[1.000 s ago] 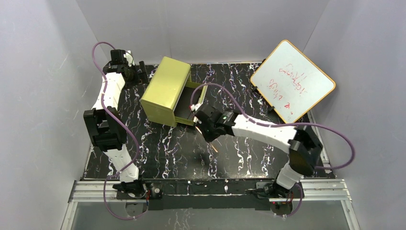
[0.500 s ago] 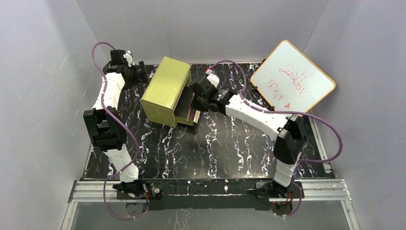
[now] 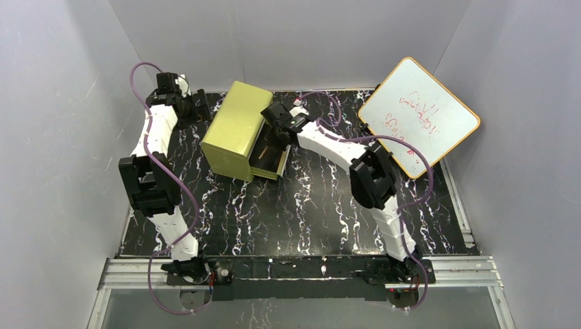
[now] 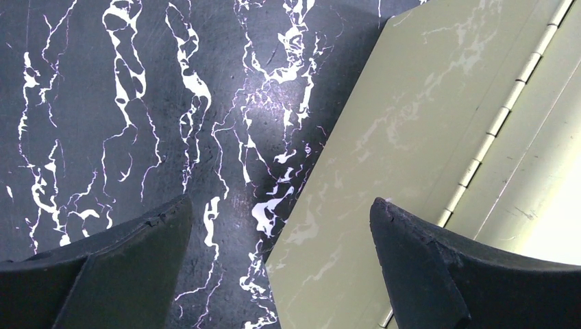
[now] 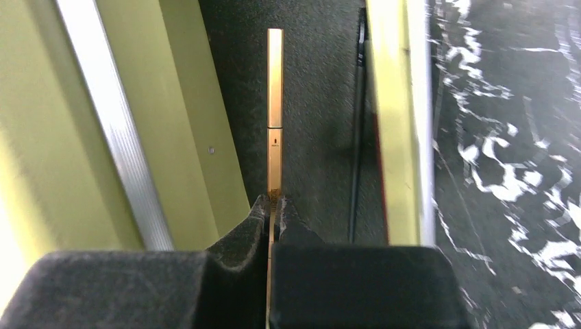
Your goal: Organize the makeup
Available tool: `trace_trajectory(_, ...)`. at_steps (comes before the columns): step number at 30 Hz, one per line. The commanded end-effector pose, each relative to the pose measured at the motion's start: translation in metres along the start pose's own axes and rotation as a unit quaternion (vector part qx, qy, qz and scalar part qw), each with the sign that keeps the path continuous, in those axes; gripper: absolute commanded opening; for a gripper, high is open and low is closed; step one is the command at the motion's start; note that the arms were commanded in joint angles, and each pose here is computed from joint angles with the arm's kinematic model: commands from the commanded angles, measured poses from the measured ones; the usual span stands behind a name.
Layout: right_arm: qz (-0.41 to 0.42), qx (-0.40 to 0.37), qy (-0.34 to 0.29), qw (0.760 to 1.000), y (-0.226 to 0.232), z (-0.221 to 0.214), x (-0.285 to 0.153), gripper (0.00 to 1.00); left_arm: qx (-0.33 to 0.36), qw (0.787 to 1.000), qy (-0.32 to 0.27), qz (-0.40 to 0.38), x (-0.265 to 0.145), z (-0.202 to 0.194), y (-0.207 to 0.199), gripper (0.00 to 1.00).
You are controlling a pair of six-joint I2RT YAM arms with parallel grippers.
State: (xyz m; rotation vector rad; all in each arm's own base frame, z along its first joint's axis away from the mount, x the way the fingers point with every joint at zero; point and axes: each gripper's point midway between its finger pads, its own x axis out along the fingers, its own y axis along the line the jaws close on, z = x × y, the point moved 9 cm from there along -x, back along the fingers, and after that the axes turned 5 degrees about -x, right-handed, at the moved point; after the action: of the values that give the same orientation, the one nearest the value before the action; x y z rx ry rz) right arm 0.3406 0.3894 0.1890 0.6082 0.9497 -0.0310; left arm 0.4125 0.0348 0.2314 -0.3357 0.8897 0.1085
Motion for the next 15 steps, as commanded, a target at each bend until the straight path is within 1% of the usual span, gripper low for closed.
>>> trace_trajectory(1,0.005,-0.010,0.000,1.000,0.009,0.005,0.025,0.01,-0.003,1.000,-0.007,-0.008,-0.014,0.002,0.001,0.99)
trace_trajectory(7,0.003,-0.033,0.019,0.999,0.002,0.003,0.049,0.01,-0.010,1.000,-0.008,-0.009,-0.014,0.003,0.004,0.99)
trace_trajectory(12,-0.004,-0.047,0.031,0.998,-0.006,0.003,0.059,0.01,-0.014,1.000,-0.010,-0.011,-0.014,0.005,0.006,0.99)
trace_trajectory(13,-0.002,-0.051,0.033,0.998,-0.006,0.003,0.060,0.10,-0.015,1.000,-0.009,-0.011,-0.014,0.005,0.007,0.99)
trace_trajectory(15,0.004,-0.059,0.036,0.998,-0.006,0.003,0.060,0.34,-0.016,1.000,-0.009,-0.012,-0.014,0.005,0.007,0.99)
